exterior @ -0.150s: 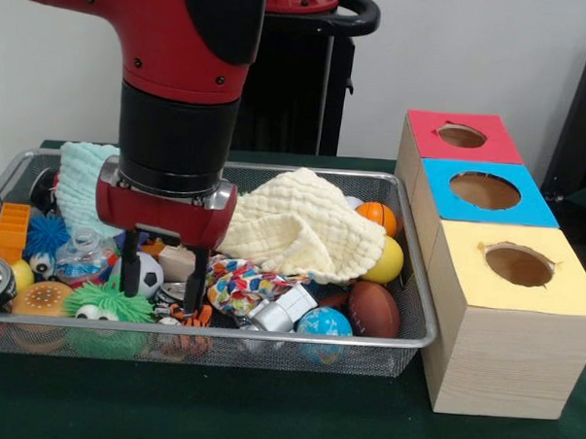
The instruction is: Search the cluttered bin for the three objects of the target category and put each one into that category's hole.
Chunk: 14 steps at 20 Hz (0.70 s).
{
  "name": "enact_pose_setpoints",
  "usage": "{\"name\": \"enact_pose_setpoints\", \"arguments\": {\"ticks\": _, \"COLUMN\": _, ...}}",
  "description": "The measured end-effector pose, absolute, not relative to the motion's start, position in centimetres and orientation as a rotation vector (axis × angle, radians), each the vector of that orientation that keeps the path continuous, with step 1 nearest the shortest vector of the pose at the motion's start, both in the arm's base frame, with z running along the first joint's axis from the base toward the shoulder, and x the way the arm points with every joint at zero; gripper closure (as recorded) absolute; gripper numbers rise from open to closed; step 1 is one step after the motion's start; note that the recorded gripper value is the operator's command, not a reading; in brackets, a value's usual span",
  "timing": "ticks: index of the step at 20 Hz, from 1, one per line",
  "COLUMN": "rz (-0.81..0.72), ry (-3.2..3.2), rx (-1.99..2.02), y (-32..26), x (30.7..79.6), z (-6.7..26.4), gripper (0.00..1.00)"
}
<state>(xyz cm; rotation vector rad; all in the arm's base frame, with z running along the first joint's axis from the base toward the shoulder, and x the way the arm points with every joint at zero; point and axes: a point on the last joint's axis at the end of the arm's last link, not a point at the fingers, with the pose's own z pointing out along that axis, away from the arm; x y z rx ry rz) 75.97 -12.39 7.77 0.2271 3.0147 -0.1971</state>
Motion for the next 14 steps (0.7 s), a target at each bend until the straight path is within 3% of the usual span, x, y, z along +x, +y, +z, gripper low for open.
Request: {"name": "enact_pose_setpoints", "arguments": {"ticks": 14, "rz": -0.193, "ry": 3.013, "rx": 0.275, "y": -14.5, "x": 75.6, "z": 7.8, "gripper": 0.0}}
